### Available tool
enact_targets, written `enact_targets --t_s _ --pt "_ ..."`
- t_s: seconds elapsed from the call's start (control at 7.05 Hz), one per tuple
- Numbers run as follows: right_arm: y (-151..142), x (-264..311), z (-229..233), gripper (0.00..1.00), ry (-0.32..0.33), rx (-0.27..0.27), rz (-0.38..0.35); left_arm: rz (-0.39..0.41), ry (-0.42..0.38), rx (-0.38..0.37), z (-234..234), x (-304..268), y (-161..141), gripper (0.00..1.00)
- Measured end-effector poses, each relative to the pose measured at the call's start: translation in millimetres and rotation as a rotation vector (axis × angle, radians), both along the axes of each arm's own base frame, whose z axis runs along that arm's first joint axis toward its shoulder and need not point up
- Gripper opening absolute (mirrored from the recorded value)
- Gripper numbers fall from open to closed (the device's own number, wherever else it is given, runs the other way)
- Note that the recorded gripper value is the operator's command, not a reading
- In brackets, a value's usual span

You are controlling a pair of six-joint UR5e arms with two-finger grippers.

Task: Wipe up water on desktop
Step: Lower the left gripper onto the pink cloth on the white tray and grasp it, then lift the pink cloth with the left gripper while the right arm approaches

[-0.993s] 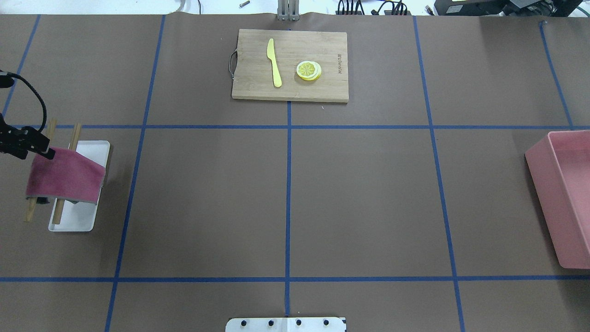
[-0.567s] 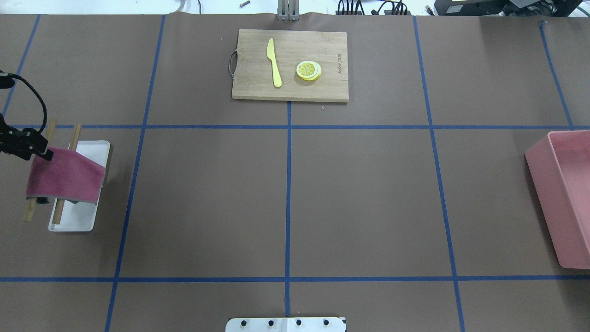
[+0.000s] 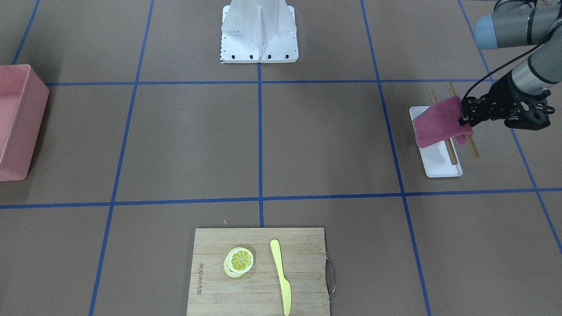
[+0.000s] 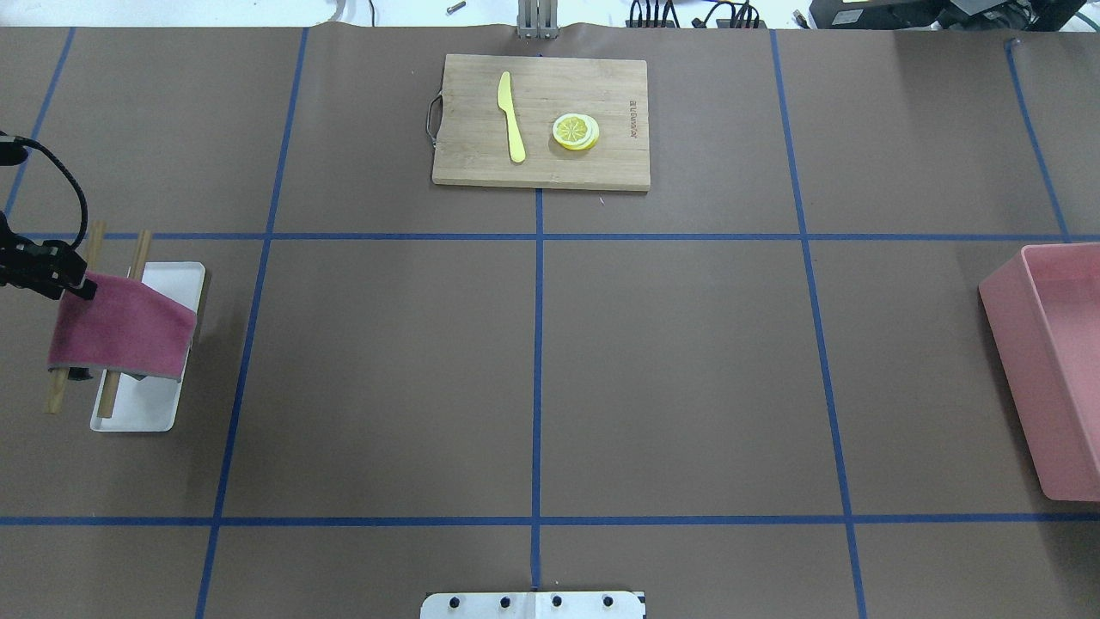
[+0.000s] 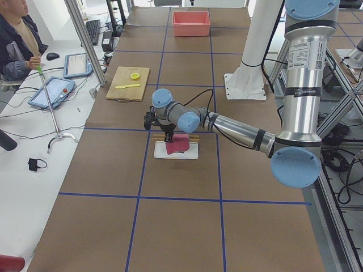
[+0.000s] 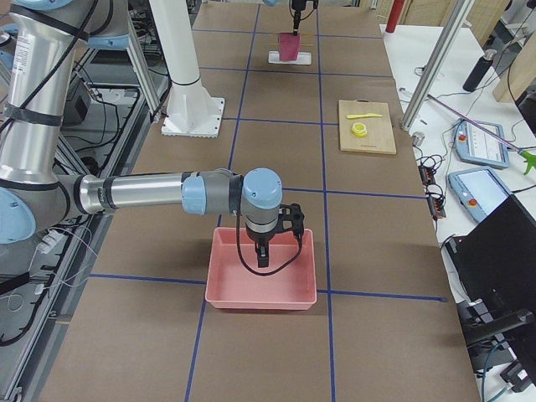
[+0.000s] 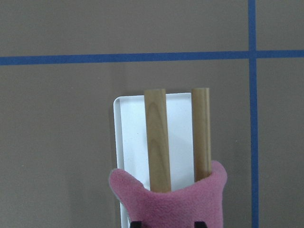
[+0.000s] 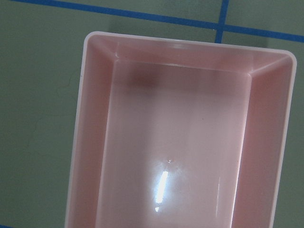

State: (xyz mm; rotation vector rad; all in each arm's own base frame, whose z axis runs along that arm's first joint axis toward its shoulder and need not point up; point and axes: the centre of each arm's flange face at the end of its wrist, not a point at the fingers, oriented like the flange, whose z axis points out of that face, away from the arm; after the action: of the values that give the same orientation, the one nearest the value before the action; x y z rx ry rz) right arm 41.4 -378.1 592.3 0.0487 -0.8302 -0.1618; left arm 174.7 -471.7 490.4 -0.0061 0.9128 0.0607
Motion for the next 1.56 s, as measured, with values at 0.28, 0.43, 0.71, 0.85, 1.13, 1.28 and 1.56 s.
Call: enact_targets --t_s 0.28,0.43,0.71,0.85,1.13,1.28,1.56 --pt "-0.1 0.3 -0.8 1.00 0.000 0.002 0.000 -0.005 0.002 0.001 -1.9 -3.5 2.1 0.00" --pt "-0.6 0.5 -1.4 1.00 0.001 0.005 0.000 -0.008 0.004 0.005 -4.4 -6.8 4.6 0.00" --pt "-1.0 0.7 -2.9 1.00 0.002 0.007 0.002 0.002 0.036 0.016 -19.5 -10.3 12.3 0.00" --pt "-3.0 0.6 -4.7 1.00 0.001 0.010 0.003 0.023 0.085 0.012 -34.7 -9.5 16.5 0.00" --pt "-9.0 -1.4 -21.7 1.00 -0.026 0.046 0.003 -0.012 0.193 -0.035 -103.3 -0.3 10.6 0.00" --pt "-11.1 -5.0 -37.2 1.00 -0.069 0.091 -0.002 -0.067 0.248 -0.072 -160.6 12.2 -7.1 0.00" --pt "-14.8 -23.1 -66.2 1.00 -0.187 0.215 -0.044 -0.130 0.333 -0.135 -255.0 36.5 -26.0 0.00"
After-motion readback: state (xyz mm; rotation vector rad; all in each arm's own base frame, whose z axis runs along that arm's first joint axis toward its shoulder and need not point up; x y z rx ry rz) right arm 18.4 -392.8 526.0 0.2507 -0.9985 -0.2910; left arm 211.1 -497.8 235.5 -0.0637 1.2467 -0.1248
